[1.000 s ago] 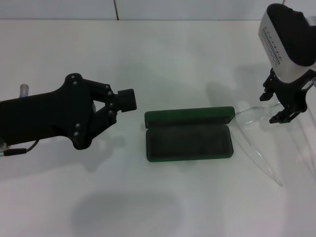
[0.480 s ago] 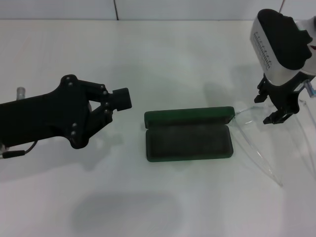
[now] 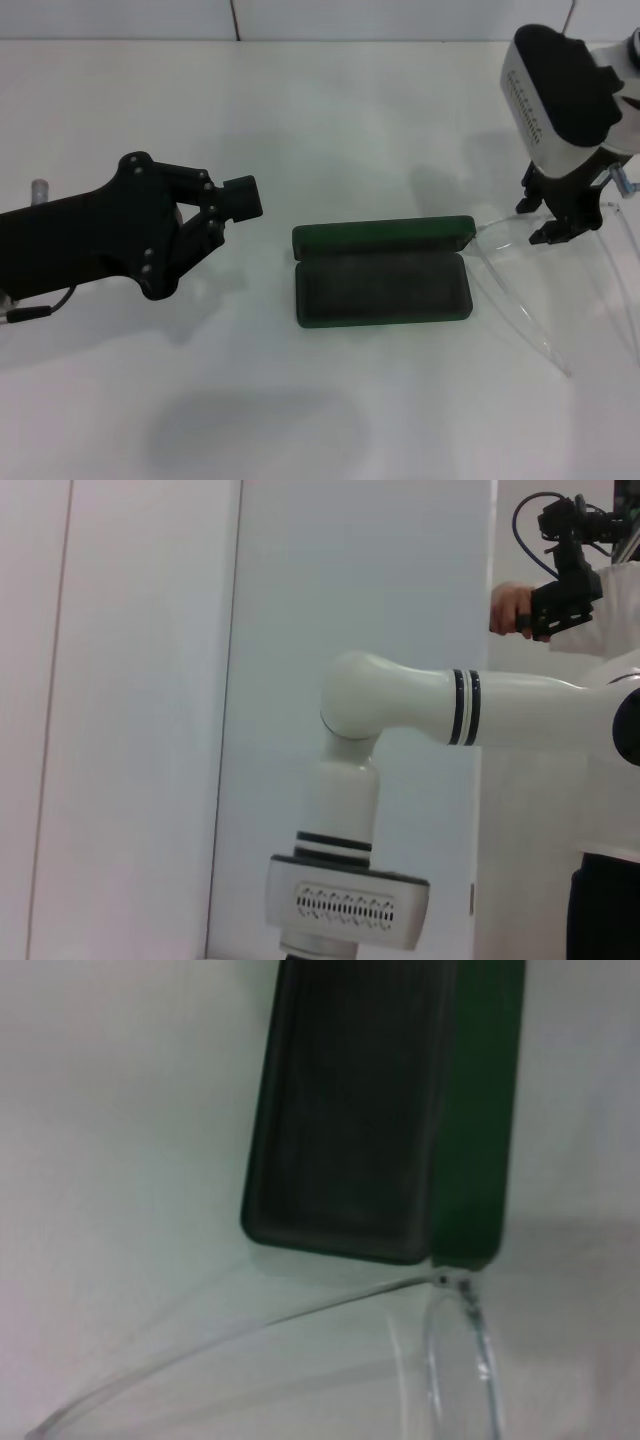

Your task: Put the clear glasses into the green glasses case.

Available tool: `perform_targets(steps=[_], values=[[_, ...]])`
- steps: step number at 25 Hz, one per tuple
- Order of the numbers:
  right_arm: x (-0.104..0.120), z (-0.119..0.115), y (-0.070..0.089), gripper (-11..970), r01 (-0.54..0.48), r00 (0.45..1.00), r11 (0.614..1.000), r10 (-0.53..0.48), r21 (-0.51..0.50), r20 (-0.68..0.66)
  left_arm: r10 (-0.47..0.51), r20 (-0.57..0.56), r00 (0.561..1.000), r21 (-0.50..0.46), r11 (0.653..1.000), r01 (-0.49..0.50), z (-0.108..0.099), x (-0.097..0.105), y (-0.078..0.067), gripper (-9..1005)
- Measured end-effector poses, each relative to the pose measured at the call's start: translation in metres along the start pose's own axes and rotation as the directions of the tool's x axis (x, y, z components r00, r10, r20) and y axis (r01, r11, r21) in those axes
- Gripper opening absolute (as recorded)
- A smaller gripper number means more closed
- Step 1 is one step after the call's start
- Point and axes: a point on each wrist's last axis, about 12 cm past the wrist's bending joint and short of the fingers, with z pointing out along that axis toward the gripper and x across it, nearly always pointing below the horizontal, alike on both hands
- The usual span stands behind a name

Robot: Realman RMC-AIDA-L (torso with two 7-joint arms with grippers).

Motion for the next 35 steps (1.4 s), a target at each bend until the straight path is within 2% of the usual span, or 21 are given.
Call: perform_targets(steps=[8,14,19,23,30,35], values=[[-0.002,0.004,0.001,330,0.020,1.000,1.000,-0.020,-0.018,-0.022,0.006,0.007,1.000,-0.009,1.000,-0.006,-0.002,0.000,0.001,30],[-0.004,0.001,0.001,267,0.015,1.000,1.000,-0.016,-0.023,-0.021,0.005,0.008,1.000,-0.013,1.000,-0.005,-0.003,0.000,0.001,30],[-0.005,-0.001,0.004,143,0.003,1.000,0.999,-0.004,-0.046,-0.027,0.000,0.009,1.000,-0.016,1.000,0.000,-0.003,0.000,0.000,30],[-0.005,-0.004,0.006,119,-0.005,1.000,0.999,0.004,-0.053,-0.029,-0.005,0.012,1.000,-0.015,1.000,0.005,-0.003,0.001,0.000,30],[0.005,-0.033,0.028,103,-0.041,0.999,0.999,0.041,-0.011,-0.012,-0.024,0.032,0.999,-0.018,1.000,0.024,-0.003,0.000,-0.001,30],[0.012,-0.060,0.048,99,-0.071,0.996,0.996,0.068,0.046,0.066,-0.032,0.056,0.998,-0.020,0.999,0.033,-0.004,-0.003,-0.002,30]])
